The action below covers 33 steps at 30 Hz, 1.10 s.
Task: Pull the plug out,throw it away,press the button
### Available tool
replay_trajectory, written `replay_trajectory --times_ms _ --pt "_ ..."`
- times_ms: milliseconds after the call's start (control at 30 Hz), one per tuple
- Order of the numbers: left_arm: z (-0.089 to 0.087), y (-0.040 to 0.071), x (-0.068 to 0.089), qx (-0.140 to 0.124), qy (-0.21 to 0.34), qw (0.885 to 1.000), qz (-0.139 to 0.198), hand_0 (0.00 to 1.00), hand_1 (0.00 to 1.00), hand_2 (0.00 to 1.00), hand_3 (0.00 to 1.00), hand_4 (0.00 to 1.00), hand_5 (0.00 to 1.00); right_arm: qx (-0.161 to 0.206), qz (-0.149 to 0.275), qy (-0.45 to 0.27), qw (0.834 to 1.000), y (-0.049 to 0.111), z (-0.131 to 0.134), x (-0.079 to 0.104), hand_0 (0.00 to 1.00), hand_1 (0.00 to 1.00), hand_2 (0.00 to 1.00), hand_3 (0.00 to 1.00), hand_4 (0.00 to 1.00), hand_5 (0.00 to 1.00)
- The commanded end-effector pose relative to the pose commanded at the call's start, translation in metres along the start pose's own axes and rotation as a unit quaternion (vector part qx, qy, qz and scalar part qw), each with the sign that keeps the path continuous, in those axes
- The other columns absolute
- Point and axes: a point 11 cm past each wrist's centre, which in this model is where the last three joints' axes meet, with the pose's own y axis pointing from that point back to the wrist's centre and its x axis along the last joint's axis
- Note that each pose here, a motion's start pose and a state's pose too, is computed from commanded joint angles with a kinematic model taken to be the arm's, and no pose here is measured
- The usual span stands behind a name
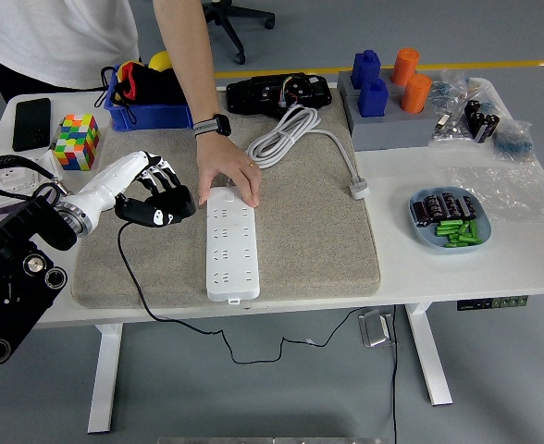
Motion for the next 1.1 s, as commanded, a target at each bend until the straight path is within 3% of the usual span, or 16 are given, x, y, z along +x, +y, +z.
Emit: replay_trajectory --times_ms 300,467,500,667,700,867,900,1100 --pt "-0.032 -0.010 -0.011 0.036 0.019 0.999 -0.010 0.550 0.330 0.330 0.492 0.757 0.002 0.001 0.000 0.001 1.000 0.000 -0.001 0.000 0.776 0.740 0.736 0.742 0.793 0.698" --pt "-0.038 -0.011 -0.019 0.042 0.036 0.998 -0.018 0.550 0.330 0.330 0.492 0.757 0.002 -0.001 0.001 0.003 1.000 0.000 0.000 0.001 0.776 0.740 0.736 0.742 0.793 0.698" --pt "-0.039 -0.010 -0.020 0.042 0.040 0.998 -0.019 0.617 0.404 0.398 0.563 0.769 0.002 -0.001 0.001 0.003 1.000 0.000 0.000 0.002 0.776 0.740 0.736 0.743 0.793 0.698" --pt "-0.041 -0.008 -0.025 0.042 0.052 0.998 -0.020 0.617 0.404 0.398 0.563 0.769 0.002 0.000 0.002 0.004 1.000 0.000 -0.001 0.003 0.776 0.740 0.736 0.743 0.793 0.698" --pt "-0.040 -0.008 -0.026 0.041 0.057 0.997 -0.021 0.684 0.630 0.585 0.724 0.893 0.002 0.001 0.002 0.004 1.000 0.000 -0.001 0.003 0.775 0.739 0.736 0.742 0.793 0.699" --pt "-0.040 -0.006 -0.029 0.050 0.066 0.996 -0.035 0.684 0.630 0.585 0.724 0.893 0.002 0.000 0.002 0.004 1.000 0.000 -0.001 0.003 0.775 0.739 0.736 0.742 0.793 0.699" --pt "-0.040 -0.006 -0.029 0.051 0.065 0.996 -0.036 0.763 0.823 0.830 0.885 0.972 0.002 0.000 0.002 0.004 1.000 0.000 -0.001 0.002 0.775 0.740 0.736 0.742 0.793 0.699" --pt "-0.038 -0.004 -0.028 0.050 0.061 0.996 -0.035 0.776 0.843 0.865 0.900 0.998 0.002 -0.001 0.002 0.004 1.000 0.000 0.001 0.002 0.776 0.740 0.736 0.742 0.793 0.701"
